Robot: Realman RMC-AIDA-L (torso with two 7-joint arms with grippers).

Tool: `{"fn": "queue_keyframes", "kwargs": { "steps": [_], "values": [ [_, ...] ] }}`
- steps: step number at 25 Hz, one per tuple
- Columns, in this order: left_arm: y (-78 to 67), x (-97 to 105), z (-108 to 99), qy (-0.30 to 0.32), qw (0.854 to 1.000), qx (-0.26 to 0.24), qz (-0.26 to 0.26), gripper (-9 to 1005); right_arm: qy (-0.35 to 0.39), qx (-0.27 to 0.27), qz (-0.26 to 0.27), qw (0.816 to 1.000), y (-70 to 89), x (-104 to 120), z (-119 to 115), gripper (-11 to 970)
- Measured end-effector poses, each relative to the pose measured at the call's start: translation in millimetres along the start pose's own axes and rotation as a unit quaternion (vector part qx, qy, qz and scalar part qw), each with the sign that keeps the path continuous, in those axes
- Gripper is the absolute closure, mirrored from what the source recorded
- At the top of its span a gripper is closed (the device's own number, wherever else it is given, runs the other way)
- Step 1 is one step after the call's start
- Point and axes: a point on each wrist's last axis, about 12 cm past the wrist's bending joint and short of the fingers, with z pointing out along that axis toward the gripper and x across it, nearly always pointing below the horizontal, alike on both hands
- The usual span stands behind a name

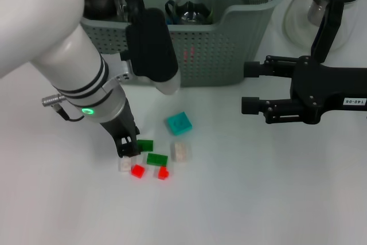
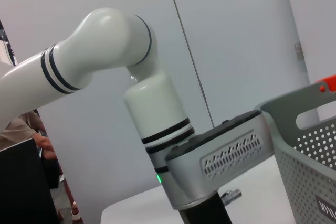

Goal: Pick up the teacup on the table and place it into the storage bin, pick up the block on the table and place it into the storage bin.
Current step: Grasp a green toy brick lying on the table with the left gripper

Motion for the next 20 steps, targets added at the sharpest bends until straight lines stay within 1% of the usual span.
{"fn": "queue_keyframes", "kwargs": {
  "steps": [20],
  "values": [
    [-7.1, -4.6, 3.6, 0.005, 1.0, 0.001, 0.02, 684, 0.0, 0.002, -0.001, 1.0, -0.1, 0.2, -1.5, 109]
  ]
}}
